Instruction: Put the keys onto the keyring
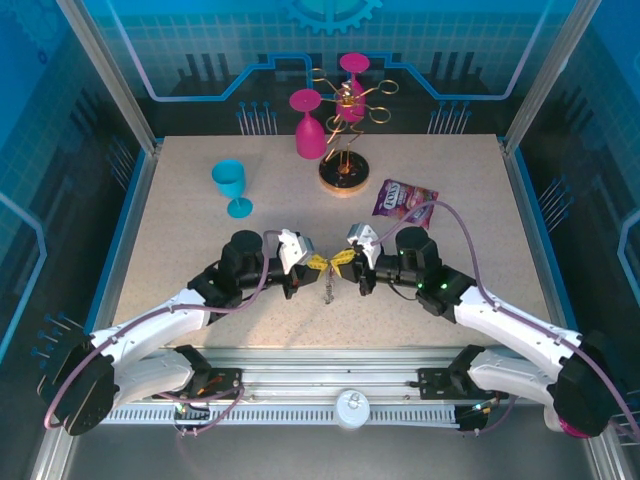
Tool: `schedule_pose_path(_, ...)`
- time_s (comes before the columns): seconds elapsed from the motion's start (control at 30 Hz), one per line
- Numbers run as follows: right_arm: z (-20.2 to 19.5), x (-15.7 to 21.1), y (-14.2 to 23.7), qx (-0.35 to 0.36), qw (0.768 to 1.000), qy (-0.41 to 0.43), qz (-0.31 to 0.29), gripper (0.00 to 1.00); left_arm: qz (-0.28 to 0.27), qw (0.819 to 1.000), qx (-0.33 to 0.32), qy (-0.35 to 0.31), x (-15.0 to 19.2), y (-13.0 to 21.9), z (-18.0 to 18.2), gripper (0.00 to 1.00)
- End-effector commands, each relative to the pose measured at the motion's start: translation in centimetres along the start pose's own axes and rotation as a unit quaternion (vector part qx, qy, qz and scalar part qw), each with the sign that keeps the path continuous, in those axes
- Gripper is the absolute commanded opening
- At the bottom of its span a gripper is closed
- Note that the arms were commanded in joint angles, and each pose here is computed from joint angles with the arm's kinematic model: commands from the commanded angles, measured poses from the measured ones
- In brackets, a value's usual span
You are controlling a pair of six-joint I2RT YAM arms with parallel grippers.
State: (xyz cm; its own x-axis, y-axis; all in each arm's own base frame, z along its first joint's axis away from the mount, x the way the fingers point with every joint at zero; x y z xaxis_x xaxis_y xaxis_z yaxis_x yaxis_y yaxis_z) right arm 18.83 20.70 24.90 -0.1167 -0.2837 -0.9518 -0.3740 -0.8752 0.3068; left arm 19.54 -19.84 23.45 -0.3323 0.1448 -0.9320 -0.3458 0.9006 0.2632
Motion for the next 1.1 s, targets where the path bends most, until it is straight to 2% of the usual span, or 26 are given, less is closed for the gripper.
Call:
schedule_pose_path(0.0,-1.2,-0.6,-0.3,0.066,0.997,-0.032,0.001,0.00,-0.018,0.999,0.024,-0.035,-0.7,0.3,-0.8,0.00)
schedule_pose_path(0.3,-2.3,-0.3,-1.0,0.122,0.980,-0.157,-0.027,0.00,-0.008,0.996,-0.019,-0.089,-0.4,0.1,-0.7,0.00)
schedule_pose_path(0.43,-2.5,-0.4,-1.3,0.135,0.974,-0.177,-0.040,0.00,-0.001,0.994,-0.036,-0.104,-0.3,-0.1,-0.7,0.00)
schedule_pose_path(1.07,-2.0,-0.3,-2.9,0.115,0.963,-0.245,0.000,0.00,-0.037,0.979,-0.110,-0.170,-1.1,-0.1,-0.2,0.00)
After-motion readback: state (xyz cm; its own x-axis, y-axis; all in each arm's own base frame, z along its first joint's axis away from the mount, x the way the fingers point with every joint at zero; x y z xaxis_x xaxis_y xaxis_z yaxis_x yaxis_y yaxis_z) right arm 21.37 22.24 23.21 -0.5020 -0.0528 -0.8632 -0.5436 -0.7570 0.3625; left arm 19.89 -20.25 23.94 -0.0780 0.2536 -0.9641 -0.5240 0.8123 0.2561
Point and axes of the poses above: each hand's point on the last joint's axis, 136 mm out from that joint toward the fingers, its own y axis back along the fingers, its own z axis along the line the jaws close on, x = y × z, the point moved 9 cm from there along y, back along the fingers, and after that the axes turned 10 degrees about y, right-handed, at the moved point
